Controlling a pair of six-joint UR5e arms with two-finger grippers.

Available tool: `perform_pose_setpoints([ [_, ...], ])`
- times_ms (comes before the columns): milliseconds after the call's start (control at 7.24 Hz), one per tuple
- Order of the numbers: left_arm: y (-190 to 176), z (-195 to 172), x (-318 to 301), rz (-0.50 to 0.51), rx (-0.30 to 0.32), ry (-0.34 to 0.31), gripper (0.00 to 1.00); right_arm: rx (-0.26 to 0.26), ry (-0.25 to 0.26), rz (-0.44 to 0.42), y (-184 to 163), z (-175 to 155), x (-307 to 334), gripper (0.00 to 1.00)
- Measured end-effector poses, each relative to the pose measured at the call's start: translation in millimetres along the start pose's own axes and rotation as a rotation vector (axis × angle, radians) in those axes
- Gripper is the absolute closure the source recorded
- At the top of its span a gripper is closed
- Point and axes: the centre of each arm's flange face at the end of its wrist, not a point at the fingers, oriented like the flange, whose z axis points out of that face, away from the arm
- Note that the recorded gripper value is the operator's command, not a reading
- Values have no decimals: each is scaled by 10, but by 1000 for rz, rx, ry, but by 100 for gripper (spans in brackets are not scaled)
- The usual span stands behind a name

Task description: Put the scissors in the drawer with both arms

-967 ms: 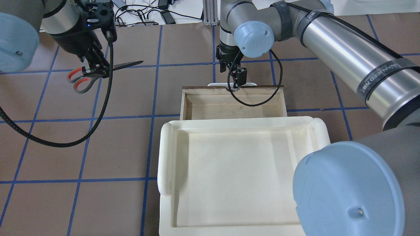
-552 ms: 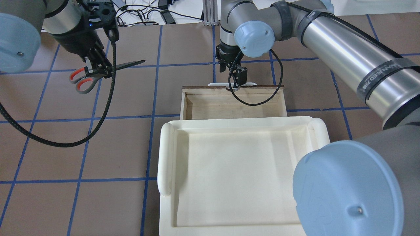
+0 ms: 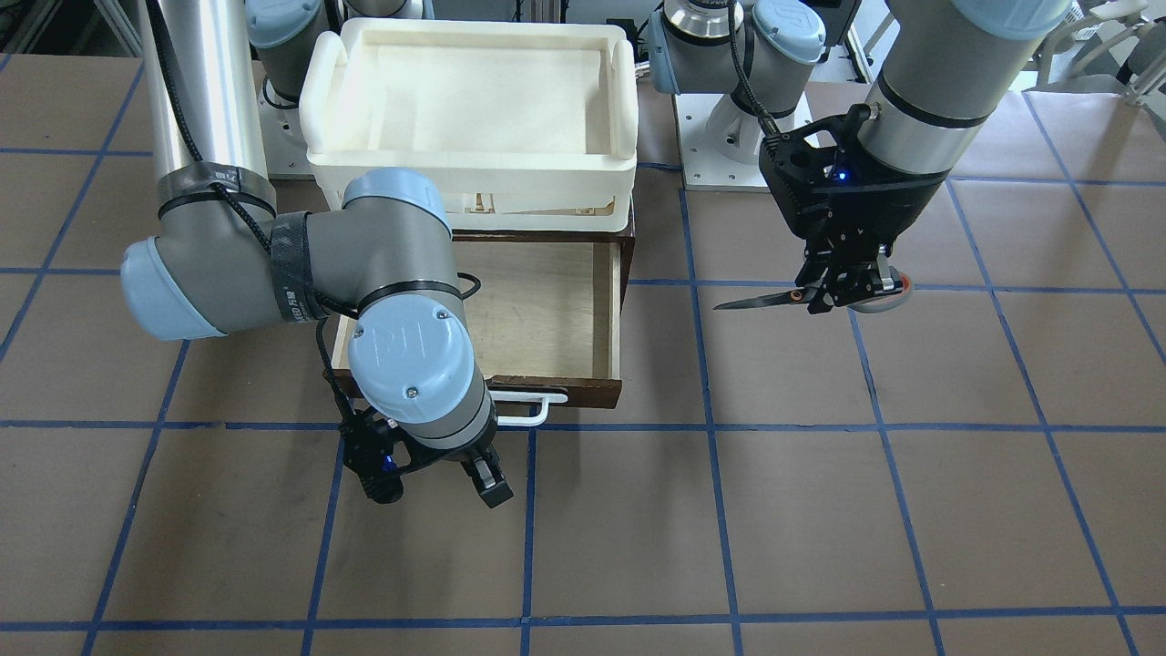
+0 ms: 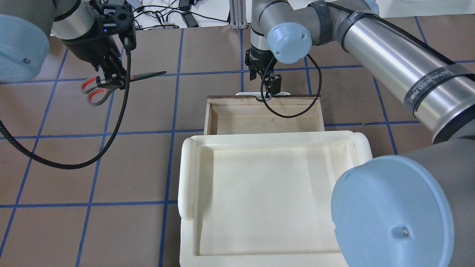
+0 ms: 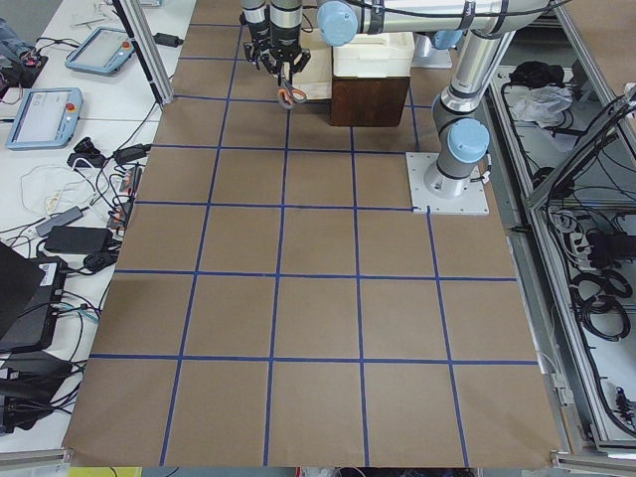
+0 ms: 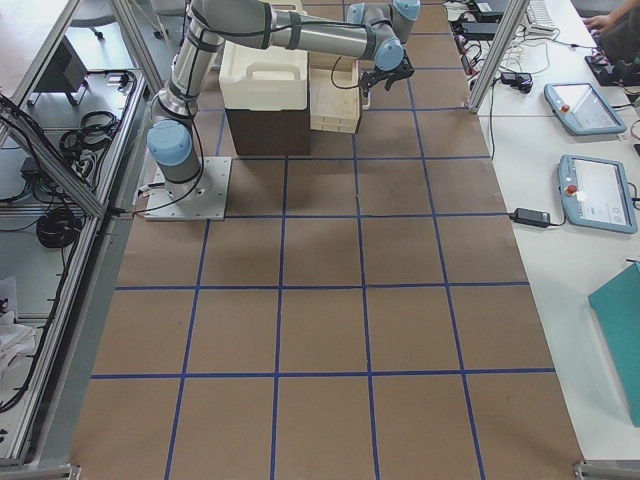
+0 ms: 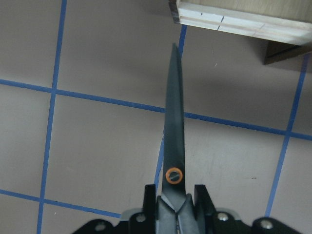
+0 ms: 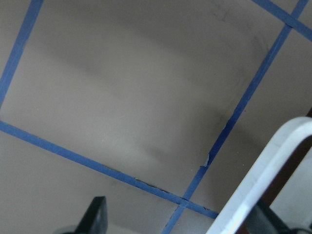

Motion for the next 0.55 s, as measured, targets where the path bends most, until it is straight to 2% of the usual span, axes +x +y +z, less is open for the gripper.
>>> perform_pose_setpoints([
  [276,-8,8,17,8,-3,10,100,12,-34,-4,21,-278,84,0],
  [414,-16,14,24,10,-6,14,100,22,-54,-46,38,-446,146,0],
  [552,-43,24,35,16,-8,18,100,46,-85,-167,53,-690,248,0],
])
